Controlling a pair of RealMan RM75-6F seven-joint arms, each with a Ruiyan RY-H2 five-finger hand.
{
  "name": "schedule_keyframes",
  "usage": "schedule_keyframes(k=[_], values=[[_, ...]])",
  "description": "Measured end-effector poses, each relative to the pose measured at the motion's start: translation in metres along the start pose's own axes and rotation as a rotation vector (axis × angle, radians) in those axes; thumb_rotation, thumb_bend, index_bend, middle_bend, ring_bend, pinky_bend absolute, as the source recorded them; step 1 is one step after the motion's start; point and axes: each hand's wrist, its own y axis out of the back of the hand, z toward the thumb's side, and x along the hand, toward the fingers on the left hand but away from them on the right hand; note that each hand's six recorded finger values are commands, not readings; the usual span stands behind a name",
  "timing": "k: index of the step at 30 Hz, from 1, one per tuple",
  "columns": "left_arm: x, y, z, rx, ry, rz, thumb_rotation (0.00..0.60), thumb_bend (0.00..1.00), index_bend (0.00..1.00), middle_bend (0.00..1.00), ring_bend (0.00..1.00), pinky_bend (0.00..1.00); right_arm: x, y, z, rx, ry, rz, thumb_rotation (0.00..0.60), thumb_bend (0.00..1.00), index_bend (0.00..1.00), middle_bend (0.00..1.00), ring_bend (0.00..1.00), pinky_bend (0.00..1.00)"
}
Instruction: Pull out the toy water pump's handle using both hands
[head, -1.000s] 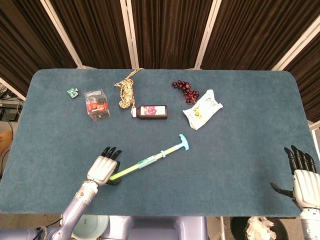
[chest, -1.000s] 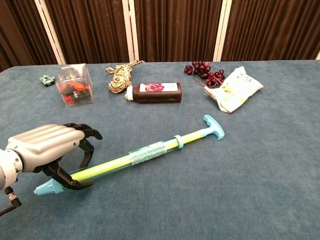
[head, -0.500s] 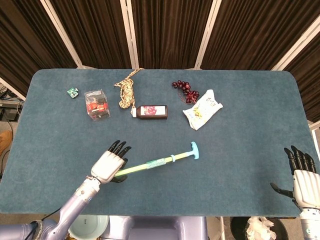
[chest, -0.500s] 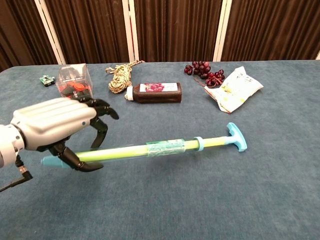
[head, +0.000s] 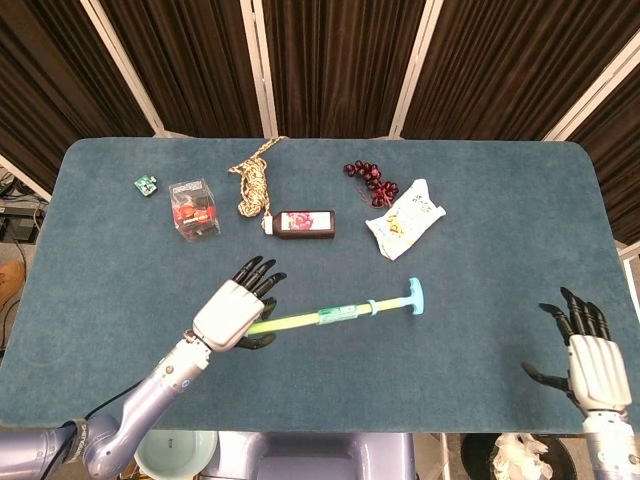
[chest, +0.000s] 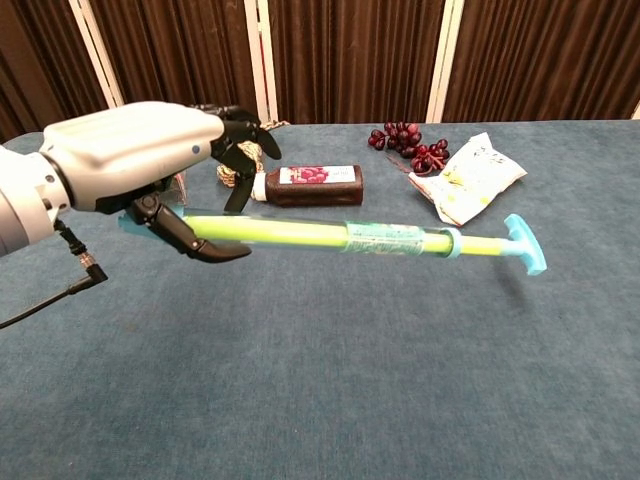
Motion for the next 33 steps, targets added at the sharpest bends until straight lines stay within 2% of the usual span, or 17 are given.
schedule_keyframes(k=[10,17,26,33], values=[[0.009,0.009,0.007,-0.053,-0.018,0.029,0.6,0.37,0.64,0.14,0.0,0.06,-0.02,-0.021,0.043,-0.153,0.005,0.073,0.6,0.21,0.38,0.02,0.0,0.03],[0.014,0.013,0.01,-0.058,-0.03,0.019,0.6,0.37,0.64,0.14,0.0,0.06,-0.044,-0.034,0.076,-0.221,0.005,0.082,0.6,0.25,0.44,0.04,0.0,0.03],[0.019,0.014,0.016,-0.076,-0.041,0.002,0.6,0.37,0.64,0.14,0.0,0.06,-0.063,-0.05,0.108,-0.25,0.004,0.094,0.6,0.27,0.47,0.05,0.0,0.03],[0.022,0.018,0.025,-0.081,-0.063,0.008,0.6,0.37,0.64,0.14,0.0,0.06,-0.063,-0.057,0.116,-0.255,-0.001,0.097,0.6,0.28,0.47,0.05,0.0,0.03]])
